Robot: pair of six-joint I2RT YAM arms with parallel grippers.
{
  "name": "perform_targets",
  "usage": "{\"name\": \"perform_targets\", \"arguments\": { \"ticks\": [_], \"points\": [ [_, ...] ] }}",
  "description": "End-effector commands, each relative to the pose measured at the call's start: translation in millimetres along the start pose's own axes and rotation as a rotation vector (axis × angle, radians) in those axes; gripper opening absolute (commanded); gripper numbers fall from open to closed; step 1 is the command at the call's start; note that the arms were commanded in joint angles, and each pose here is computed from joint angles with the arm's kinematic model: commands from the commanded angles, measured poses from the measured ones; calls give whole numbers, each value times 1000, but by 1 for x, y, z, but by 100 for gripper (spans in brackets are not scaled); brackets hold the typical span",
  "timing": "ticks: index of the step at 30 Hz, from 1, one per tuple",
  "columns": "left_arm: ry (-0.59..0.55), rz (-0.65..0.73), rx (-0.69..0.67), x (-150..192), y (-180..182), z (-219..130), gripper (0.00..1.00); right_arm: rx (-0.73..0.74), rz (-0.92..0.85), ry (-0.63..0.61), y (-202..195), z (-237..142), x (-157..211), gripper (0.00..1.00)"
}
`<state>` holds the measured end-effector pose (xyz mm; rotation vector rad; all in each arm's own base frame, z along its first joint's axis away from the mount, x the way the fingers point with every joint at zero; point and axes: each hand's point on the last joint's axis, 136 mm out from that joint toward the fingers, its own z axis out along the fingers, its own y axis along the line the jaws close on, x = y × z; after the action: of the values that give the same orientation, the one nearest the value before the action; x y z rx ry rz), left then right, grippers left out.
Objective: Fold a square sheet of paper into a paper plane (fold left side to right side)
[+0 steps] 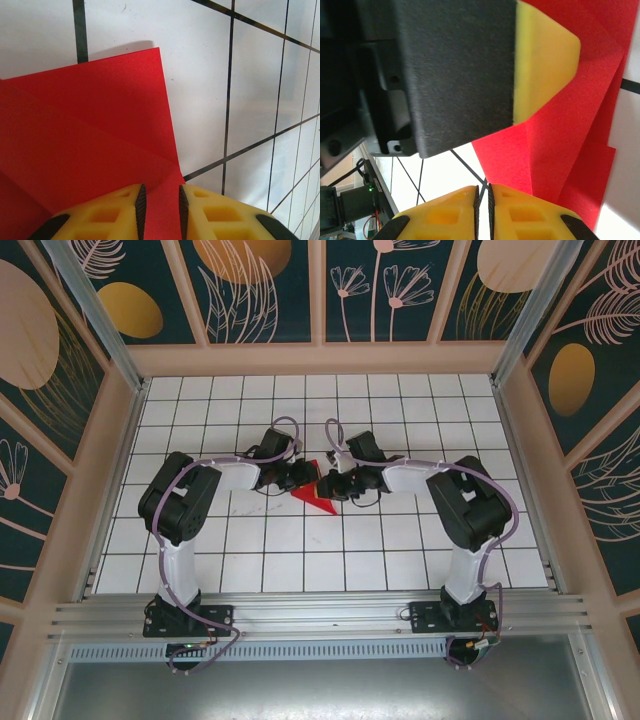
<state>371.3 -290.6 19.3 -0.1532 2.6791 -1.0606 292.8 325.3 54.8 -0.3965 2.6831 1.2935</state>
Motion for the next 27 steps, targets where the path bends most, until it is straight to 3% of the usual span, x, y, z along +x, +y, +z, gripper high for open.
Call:
{"name": "perform_targets", "arguments": {
  "ticks": [1,11,27],
  "points": [
    [72,-59,-145,30,46,8,28,13,-11,44,0,4,6,16],
    [70,-54,-145,28,45,8,28,122,8,118,-25,12,27,16],
    [70,-52,-145,27,44,8,28,210,15,138,-38,7,38,17]
  ]
}}
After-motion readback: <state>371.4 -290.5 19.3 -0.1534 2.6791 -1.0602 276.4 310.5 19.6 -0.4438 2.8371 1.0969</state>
